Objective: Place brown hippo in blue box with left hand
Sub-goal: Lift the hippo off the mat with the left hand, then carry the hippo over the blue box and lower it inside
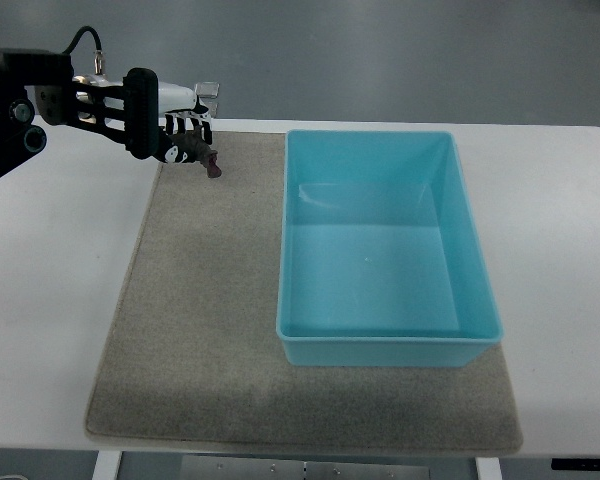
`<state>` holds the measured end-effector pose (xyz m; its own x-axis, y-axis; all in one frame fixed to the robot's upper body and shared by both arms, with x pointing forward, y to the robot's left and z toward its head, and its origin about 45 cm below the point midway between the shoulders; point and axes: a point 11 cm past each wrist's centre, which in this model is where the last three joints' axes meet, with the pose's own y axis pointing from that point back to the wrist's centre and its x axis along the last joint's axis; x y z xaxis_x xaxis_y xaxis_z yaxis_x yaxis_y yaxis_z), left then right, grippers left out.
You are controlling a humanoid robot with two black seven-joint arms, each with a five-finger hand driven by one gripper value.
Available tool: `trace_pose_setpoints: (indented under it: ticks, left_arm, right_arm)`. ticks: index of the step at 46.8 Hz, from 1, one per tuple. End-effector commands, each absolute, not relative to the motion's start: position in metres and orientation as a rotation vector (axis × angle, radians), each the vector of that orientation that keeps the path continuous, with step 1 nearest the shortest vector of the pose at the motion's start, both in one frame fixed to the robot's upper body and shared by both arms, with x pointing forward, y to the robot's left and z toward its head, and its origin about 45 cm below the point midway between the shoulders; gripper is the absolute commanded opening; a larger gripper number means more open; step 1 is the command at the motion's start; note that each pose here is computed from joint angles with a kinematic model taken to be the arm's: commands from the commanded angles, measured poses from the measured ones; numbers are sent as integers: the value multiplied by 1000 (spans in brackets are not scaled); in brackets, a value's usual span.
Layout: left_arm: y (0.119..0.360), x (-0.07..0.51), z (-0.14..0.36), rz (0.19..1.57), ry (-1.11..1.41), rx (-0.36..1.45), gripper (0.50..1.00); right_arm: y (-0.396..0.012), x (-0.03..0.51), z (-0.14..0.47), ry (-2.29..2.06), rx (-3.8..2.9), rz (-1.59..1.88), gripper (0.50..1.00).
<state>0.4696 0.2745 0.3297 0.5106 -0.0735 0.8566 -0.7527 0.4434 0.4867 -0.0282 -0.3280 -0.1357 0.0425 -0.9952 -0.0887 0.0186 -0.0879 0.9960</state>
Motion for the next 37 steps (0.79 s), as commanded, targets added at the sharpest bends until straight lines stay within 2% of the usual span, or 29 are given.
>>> trace_pose_setpoints:
  ticks: [1,6,17,24,37]
  left_arm:
    - [271,471,342,514,-965,1030,500]
    - [264,474,361,510,-990,1016,500]
    - [232,472,396,452,-1042,966,500]
    - [191,467,402,371,-1046,907,500]
    - [114,452,377,223,-1051,814,500]
  right_arm:
    - [-328,-28,-136,-1122,1281,-1250,936]
    - [-328,-28,-136,-1122,1281,-1250,936]
    - [-328,-28,-136,-1122,1281,-1250,936]
    - [-328,-28,-136,-1121,1282,-1249,936]
    - [-328,-28,-136,-1121,1282,-1249,936]
